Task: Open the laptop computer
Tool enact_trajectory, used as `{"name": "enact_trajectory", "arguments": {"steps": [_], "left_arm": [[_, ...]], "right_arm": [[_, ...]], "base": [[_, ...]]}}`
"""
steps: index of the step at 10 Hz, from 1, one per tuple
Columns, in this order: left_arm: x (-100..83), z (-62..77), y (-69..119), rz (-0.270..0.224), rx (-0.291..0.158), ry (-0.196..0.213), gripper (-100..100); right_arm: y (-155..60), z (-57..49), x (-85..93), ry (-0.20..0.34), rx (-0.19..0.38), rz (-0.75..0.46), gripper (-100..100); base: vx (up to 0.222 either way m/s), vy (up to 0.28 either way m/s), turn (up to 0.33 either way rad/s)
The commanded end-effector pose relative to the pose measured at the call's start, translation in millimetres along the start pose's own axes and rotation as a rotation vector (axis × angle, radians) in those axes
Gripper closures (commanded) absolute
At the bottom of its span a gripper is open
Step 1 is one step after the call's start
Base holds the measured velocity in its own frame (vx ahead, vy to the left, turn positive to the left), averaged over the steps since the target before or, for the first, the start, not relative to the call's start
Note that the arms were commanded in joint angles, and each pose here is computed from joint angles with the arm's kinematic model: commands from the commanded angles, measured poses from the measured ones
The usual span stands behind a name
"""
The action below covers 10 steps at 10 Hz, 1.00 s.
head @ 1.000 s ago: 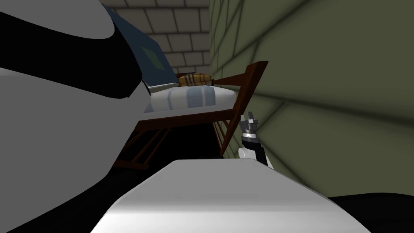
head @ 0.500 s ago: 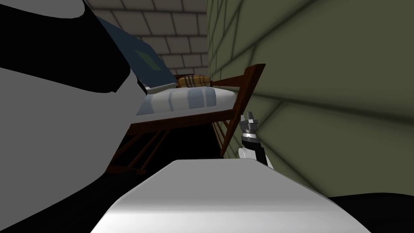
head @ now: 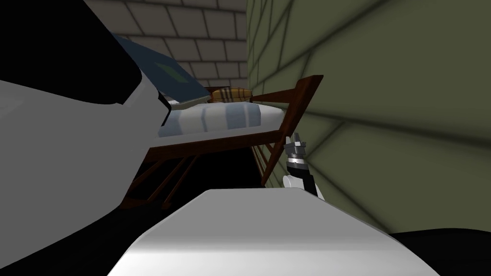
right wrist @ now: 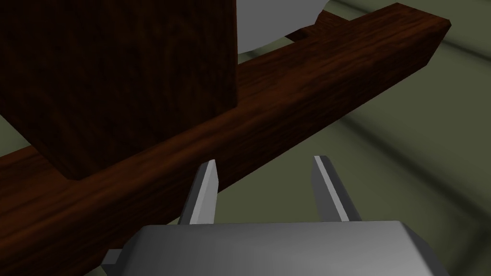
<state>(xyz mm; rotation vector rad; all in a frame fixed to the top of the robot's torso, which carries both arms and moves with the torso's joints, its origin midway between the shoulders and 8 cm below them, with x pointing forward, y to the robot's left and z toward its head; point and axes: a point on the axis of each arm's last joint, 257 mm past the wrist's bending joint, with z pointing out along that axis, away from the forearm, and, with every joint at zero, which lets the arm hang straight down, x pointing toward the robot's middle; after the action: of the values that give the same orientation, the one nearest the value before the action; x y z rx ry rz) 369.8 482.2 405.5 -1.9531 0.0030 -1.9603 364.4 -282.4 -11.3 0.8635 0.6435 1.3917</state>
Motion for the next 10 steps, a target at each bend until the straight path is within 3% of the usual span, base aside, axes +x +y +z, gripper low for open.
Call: {"name": "enact_trajectory", "arguments": {"steps": [1, 3, 4, 5, 6, 10], "left_arm": [[-29.7, -4.9, -3.7, -0.087, -0.019, -0.031, 100], [-53.0, -10.8, -9.0, -0.168, -0.026, -0.049, 100], [-53.0, -10.8, -9.0, -0.168, -0.026, -0.049, 100], [-64.4, -13.8, -10.9, -0.21, -0.03, -0.058, 100], [-47.3, -13.6, -12.7, -0.194, -0.021, -0.05, -100], [-24.0, -14.8, -7.8, -0.196, -0.024, -0.051, -100]], "right_arm": [[-2, -1.4, -1.7, -0.003, 0.007, -0.003, 0], [-8, -5.5, -5.6, -0.01, 0.025, -0.01, 0], [-11, -7.5, -7.7, -0.013, 0.035, -0.014, 0], [-13, -9.2, -8.8, -0.015, 0.042, -0.016, 0], [-16, -11.1, -9.4, -0.016, 0.05, -0.017, 0], [-14, -12.7, -12.1, -0.021, 0.046, -0.022, 0]], "base": [[0.046, 0.012, -0.001], [0.041, 0.007, 0.02], [0.027, 0.002, 0.008], [0.033, 0.008, -0.004], [0.0, 0.032, -0.016], [-0.007, 0.034, -0.004]]}}
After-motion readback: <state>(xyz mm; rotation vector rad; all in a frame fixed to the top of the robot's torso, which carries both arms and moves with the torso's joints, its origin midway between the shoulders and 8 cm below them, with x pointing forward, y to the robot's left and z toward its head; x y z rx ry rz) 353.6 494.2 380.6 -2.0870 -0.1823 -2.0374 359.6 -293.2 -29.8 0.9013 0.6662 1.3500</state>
